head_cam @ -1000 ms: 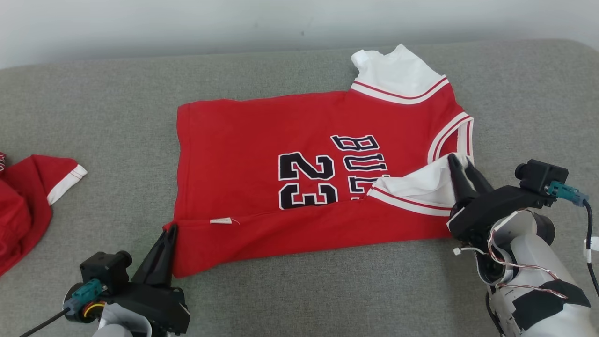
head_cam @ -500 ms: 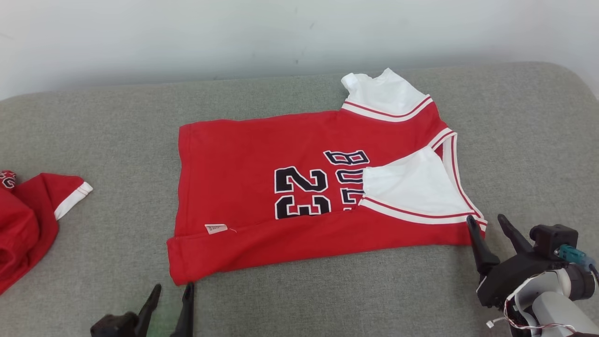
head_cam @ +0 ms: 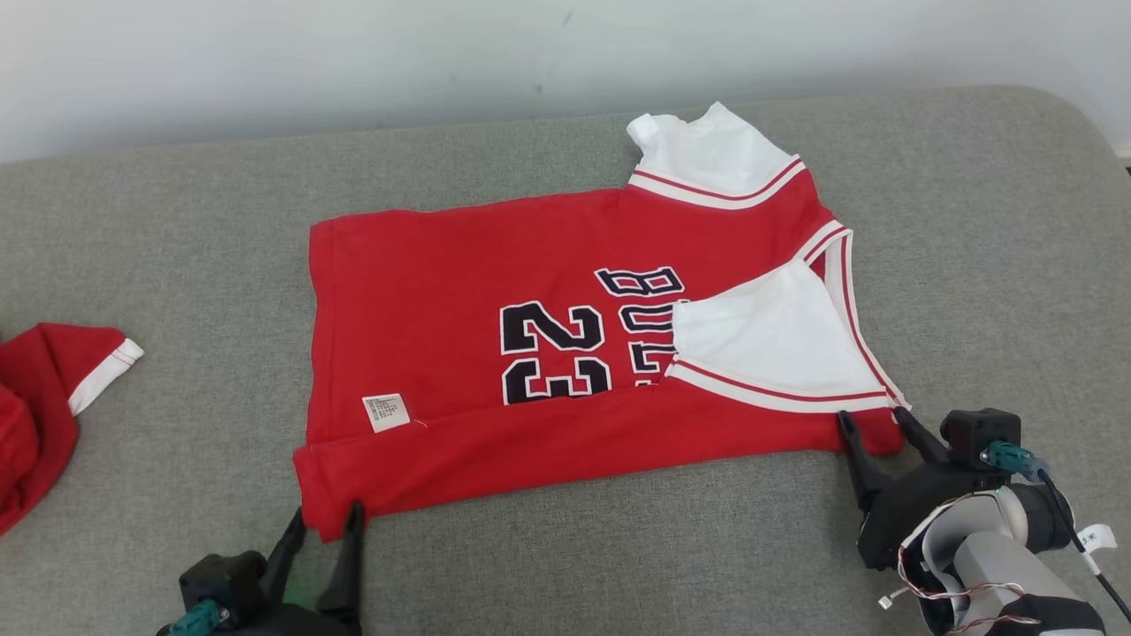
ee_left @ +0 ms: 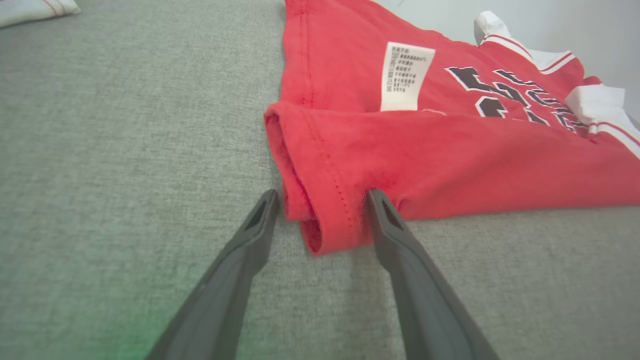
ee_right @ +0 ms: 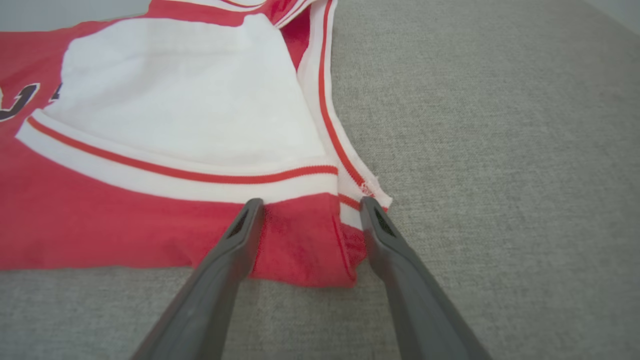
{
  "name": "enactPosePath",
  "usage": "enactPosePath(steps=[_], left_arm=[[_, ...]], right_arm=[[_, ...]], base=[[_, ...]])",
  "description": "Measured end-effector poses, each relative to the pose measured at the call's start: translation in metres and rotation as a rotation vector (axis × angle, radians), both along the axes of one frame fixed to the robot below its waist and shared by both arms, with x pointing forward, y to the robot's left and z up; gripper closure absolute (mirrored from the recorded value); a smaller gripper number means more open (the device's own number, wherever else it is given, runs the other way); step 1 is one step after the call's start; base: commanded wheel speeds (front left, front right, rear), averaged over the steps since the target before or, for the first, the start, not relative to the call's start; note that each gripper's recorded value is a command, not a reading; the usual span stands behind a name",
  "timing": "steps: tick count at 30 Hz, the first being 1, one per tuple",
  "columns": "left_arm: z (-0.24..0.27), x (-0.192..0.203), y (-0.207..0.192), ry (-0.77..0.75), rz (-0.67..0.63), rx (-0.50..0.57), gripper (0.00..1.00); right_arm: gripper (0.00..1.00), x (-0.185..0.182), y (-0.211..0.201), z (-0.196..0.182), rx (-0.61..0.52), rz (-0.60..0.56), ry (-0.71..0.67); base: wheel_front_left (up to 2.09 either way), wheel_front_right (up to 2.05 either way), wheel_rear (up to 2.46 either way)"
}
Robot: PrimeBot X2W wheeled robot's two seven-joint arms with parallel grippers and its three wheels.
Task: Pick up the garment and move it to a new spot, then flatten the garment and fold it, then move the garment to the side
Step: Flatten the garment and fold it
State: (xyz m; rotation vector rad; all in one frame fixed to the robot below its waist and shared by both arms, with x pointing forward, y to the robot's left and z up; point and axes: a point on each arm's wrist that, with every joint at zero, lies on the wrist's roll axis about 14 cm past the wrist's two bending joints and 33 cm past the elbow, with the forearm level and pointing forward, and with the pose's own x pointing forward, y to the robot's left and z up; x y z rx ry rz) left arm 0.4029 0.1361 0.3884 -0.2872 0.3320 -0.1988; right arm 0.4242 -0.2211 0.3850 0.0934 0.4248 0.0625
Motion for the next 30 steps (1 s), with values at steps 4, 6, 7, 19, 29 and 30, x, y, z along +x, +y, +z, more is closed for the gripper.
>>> enactPosePath(steps=[4, 6, 7, 19, 29, 30], left_arm=[[-0.004, 0.003, 0.002, 0.016, -0.007, 0.012, 1.00], [-0.005, 0.002, 0.001, 0.022, -0.006, 0.011, 1.00], [-0.004, 0.001, 0.001, 0.021, -0.009, 0.009, 1.00], [0.008, -0.050, 0.011, -0.006, 0.037, -0.014, 1.00], [0.007, -0.086, 0.008, 0.002, 0.072, -0.027, 0.78], [0.007, -0.086, 0.008, 0.004, 0.074, -0.026, 0.34]], right_arm=[[1.00, -0.001, 0.002, -0.003, -0.002, -0.004, 0.018], [1.00, -0.001, 0.006, -0.001, 0.026, -0.021, 0.005], [1.00, -0.001, 0.007, 0.001, 0.039, -0.031, -0.002], [1.00, -0.049, -0.001, 0.021, 0.145, -0.089, -0.095], [0.19, -0.106, -0.011, 0.001, 0.184, -0.124, -0.034], [0.00, -0.107, -0.011, 0.000, 0.185, -0.127, -0.029]], base=[[0.00, 0.00, 0.00], [0.00, 0.00, 0.00], [0.00, 0.00, 0.00], [0.00, 0.00, 0.00], [0.00, 0.00, 0.00], [0.00, 0.00, 0.00]])
